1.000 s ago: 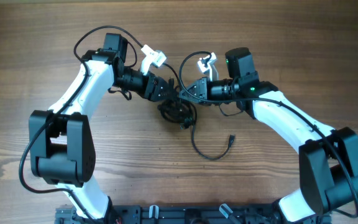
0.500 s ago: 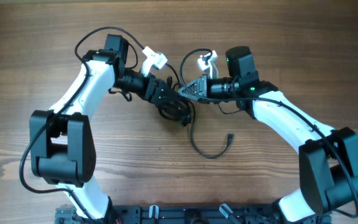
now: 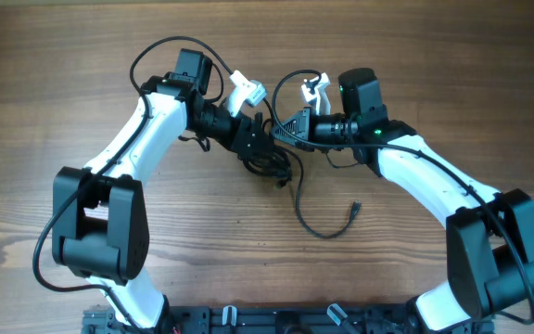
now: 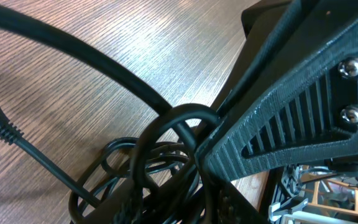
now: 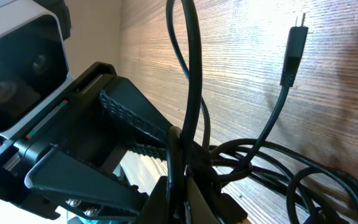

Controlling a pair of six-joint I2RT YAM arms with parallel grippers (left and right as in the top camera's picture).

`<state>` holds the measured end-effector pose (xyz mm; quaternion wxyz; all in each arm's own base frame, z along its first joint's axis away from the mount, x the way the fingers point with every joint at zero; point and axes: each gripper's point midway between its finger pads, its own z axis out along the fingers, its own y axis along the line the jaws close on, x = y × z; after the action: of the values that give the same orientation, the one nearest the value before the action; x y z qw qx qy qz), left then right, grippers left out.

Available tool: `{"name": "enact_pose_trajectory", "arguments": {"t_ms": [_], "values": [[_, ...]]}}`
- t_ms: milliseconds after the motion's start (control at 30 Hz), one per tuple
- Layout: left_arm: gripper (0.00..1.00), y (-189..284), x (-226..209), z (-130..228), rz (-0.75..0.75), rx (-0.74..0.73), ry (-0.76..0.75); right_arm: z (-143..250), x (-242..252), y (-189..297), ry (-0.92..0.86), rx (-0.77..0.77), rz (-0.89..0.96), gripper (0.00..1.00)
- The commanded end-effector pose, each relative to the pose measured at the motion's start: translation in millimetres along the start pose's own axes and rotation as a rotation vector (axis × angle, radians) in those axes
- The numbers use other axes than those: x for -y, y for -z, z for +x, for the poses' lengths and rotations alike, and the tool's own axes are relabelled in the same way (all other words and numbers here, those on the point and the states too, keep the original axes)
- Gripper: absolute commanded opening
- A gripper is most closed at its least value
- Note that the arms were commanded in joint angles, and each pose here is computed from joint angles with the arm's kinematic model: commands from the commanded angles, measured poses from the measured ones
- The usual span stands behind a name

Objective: Untangle cables

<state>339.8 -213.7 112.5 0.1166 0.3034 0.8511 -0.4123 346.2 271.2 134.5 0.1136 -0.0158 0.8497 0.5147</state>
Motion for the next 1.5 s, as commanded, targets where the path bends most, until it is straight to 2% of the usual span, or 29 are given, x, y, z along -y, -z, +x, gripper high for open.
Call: {"name": "enact_pose_trajectory", "arguments": {"t_ms": [0,100,167,233,500,700,767,900,967,1067,1233,1400,1467], "values": [[0.34,15.7,-36.2,4.7,-0.152,-0.005,0.070,5.7,-16.5,3.4,0.036,-0.032,-0.049,0.04],[0.34,17.0,-37.6,4.9,-0.155,-0.003,0.074,6.4,-15.8,3.4,0.039,-0.034,-0.047,0.04],[0.23,19.4,-48.6,4.1,-0.215,0.001,0.120,7.3,-15.0,3.4,0.048,-0.037,-0.044,0.04],[0.20,23.9,-62.2,1.9,-0.286,0.019,0.196,7.7,-14.7,3.4,0.063,-0.039,-0.044,0.04],[0.19,27.4,-69.6,-2.7,-0.316,0.051,0.266,9.3,-13.2,3.4,0.060,-0.044,-0.039,0.04],[0.29,23.9,-67.8,-2.7,-0.324,0.042,0.260,10.4,-12.4,3.4,0.085,-0.048,-0.037,0.04],[0.32,29.3,-77.7,-2.2,-0.371,0.059,0.327,13.8,-8.5,4.0,0.116,-0.059,-0.025,0.04],[0.49,35.2,-82.4,4.4,-0.380,0.056,0.386,9.1,0.2,10.9,0.097,-0.047,-0.006,0.04],[0.63,34.8,-81.6,6.8,-0.378,0.047,0.395,5.3,2.9,14.2,0.086,-0.035,-0.003,0.04],[0.71,33.2,-83.7,8.7,-0.376,0.060,0.501,4.2,3.7,15.2,0.084,-0.032,-0.002,0.04],[0.71,22.6,-82.3,3.1,-0.331,0.111,0.738,4.4,4.5,15.2,0.092,-0.032,0.002,0.04],[0.62,-3.3,-64.3,-4.9,-0.211,0.095,0.787,5.8,5.3,15.1,0.106,-0.037,0.004,0.04],[0.59,-15.8,-64.5,-3.4,-0.207,0.077,0.802,7.4,6.4,15.1,0.105,-0.042,0.008,0.04]]}}
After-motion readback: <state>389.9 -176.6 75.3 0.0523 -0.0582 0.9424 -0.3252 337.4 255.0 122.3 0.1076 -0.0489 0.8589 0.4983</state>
